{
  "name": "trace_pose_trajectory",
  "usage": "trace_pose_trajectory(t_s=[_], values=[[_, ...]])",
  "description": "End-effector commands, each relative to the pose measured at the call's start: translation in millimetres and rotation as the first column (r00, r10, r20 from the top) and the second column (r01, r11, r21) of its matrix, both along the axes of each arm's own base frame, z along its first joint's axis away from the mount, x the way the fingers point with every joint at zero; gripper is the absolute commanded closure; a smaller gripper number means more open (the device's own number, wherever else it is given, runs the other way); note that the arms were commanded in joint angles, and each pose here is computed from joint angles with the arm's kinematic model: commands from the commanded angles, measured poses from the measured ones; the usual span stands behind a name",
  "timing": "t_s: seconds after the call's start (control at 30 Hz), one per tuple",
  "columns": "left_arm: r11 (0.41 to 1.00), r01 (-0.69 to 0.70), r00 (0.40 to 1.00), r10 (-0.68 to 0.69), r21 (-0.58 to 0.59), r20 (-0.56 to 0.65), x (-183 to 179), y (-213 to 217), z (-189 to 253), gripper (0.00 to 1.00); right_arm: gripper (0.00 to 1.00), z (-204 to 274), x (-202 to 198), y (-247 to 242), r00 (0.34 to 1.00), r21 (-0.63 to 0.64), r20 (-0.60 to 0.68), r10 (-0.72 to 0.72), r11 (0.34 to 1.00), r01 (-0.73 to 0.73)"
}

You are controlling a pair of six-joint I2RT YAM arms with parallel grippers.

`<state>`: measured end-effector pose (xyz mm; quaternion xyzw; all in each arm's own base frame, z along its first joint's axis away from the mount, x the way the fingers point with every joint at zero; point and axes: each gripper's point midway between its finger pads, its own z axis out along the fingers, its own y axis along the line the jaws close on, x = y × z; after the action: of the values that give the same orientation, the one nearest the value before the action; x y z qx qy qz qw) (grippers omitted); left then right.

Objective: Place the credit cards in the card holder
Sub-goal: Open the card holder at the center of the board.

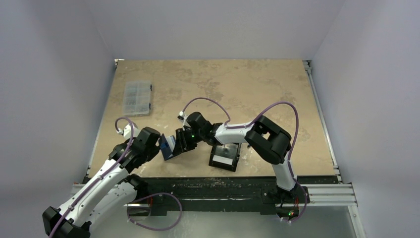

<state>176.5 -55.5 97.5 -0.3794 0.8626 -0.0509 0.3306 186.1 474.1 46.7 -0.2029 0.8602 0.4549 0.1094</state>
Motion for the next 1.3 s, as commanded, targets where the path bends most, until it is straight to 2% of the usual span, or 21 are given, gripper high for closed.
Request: trace_pose_trajectory(t_s=[0.0,0.17,0.4,0.7,0.77,0.9,1.1,1.27], values=[[1.000,-0.012,1.000,0.012,-0.010,0.013,1,0,2,1.00,0.59,22,1,14,1.000,0.073,0.019,0.024,0.997,-0.026],[1.000,-0.011,1.000,0.011,-0.010,0.012,1,0,1,1.00,0.59,22,2,17,1.000,0.081,0.017,0.025,0.996,-0.026],[1.000,-0.006,1.000,0.006,-0.011,0.011,1,-1,1,1.00,0.67,25,1,26,0.999,0.112,-0.007,0.035,0.993,-0.034],[1.000,0.009,1.000,-0.008,-0.027,0.014,2,-5,-1,1.00,0.66,33,8,39,0.999,0.153,-0.033,0.005,0.988,0.000],[0.999,0.023,1.000,-0.022,-0.035,0.017,3,-8,-3,1.00,0.71,36,16,41,1.000,0.140,0.003,-0.006,0.990,0.005],[0.993,0.096,0.994,-0.092,-0.062,0.054,11,-21,0,1.00,1.00,54,27,38,0.998,0.170,0.050,-0.023,0.985,0.014],[0.958,0.262,0.959,-0.244,-0.114,0.147,34,-57,21,1.00,1.00,80,53,15,0.971,0.136,0.237,-0.032,0.991,0.000],[0.946,0.298,0.949,-0.279,-0.127,0.147,42,-69,22,1.00,1.00,86,60,-3,0.940,0.042,0.341,0.009,0.999,-0.025]])
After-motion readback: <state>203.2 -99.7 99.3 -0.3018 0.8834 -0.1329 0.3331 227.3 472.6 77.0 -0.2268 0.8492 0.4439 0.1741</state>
